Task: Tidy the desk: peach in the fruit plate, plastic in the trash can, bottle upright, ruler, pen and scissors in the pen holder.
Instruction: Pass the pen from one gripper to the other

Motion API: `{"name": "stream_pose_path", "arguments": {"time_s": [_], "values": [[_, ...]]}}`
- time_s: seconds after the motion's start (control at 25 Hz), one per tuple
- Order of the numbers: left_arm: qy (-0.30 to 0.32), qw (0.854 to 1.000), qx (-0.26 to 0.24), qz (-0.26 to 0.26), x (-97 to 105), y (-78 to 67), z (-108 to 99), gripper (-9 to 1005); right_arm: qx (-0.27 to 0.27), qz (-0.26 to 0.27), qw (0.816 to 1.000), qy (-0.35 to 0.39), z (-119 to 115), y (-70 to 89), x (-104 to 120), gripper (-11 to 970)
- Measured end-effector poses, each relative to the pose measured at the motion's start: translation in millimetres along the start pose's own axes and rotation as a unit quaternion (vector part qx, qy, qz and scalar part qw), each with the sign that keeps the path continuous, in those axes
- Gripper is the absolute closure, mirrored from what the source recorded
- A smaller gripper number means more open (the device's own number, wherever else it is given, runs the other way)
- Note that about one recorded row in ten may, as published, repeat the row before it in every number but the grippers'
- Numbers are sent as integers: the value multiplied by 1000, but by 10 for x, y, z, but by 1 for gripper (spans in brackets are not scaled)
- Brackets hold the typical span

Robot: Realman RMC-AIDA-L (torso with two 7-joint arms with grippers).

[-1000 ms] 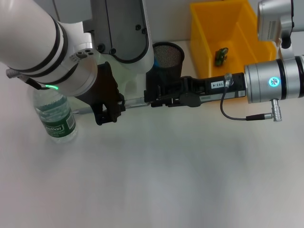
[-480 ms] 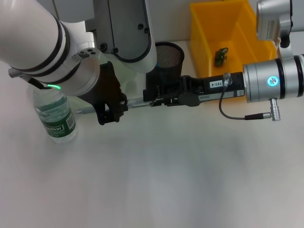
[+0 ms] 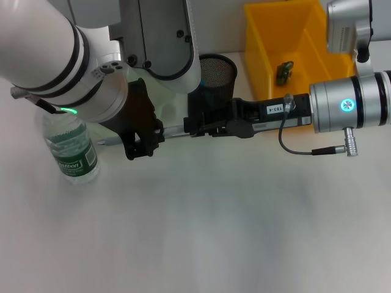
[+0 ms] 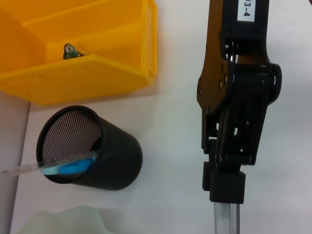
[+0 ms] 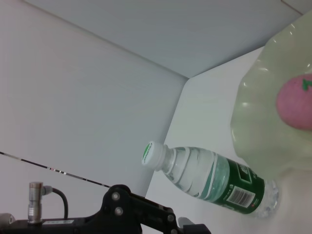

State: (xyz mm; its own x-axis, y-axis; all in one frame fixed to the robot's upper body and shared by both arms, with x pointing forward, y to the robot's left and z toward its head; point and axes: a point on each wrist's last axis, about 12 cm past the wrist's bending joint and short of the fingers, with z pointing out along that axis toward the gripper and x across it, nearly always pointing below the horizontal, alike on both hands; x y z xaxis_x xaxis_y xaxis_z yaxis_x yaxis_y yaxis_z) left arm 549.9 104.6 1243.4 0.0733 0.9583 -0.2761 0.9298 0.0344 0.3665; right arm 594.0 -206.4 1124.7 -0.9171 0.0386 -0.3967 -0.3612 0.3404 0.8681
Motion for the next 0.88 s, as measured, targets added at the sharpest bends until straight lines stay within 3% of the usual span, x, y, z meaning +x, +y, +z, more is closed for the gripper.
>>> {"name": "stream_pose_path", "arguments": {"time_s": [0.88], "values": [[-14,1000,10,1,7,-17,-11,858,-6,-4,1000,1,41,-6,40,820]]}}
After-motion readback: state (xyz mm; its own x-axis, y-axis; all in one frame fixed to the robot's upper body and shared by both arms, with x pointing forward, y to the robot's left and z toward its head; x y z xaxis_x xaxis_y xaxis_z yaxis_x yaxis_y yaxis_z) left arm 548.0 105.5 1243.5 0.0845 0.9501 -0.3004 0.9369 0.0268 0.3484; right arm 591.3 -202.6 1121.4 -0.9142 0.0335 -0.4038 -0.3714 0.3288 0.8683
